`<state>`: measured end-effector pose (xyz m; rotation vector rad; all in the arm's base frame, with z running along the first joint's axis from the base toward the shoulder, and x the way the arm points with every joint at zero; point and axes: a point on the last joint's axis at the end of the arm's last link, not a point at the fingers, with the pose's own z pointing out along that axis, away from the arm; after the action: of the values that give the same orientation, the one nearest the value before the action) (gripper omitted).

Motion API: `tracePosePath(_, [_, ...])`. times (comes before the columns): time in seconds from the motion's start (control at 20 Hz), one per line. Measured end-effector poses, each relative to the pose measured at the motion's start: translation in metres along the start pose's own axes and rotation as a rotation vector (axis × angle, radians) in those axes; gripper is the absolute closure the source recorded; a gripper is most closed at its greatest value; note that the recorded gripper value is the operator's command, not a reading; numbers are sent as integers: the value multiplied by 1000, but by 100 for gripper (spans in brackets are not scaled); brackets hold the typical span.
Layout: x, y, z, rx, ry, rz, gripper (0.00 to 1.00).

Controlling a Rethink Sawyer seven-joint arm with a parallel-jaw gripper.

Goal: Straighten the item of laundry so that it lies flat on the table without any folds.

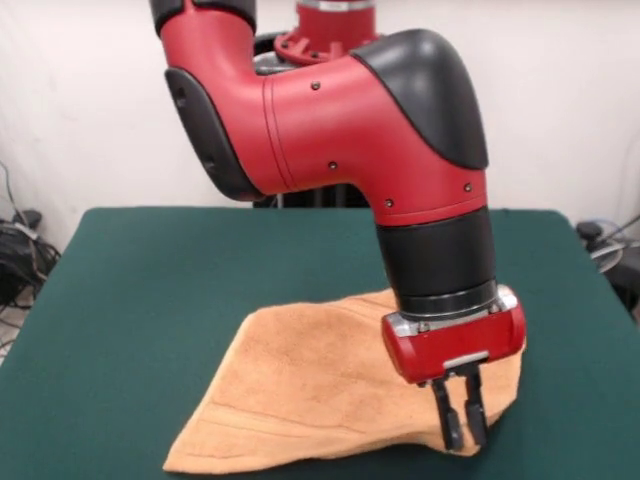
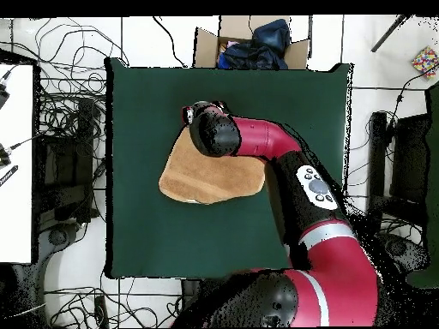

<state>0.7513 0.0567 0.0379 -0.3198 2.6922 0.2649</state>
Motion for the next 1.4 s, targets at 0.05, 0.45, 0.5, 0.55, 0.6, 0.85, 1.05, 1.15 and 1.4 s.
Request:
tracePosePath(0.05, [-1,4,1,-2,-14,-2,100])
tracePosePath(0.45, [-18,22,1,-20,-90,-8,100])
tracePosePath(0.5, [-21,24,0,-22,-105,-9,100])
tracePosePath(0.55, [-23,26,0,-22,-119,-9,100])
tracePosePath(0.6, [-25,28,-1,-22,-129,-9,100])
tracePosePath(0.85, [-39,36,-5,-28,-197,-7,100])
tracePosePath(1.05, [-50,37,-10,-34,-255,6,100])
tracePosePath(1.15, [-52,36,-14,-41,-283,18,100])
tracePosePath(1.4, [-48,35,-17,-55,-288,31,100])
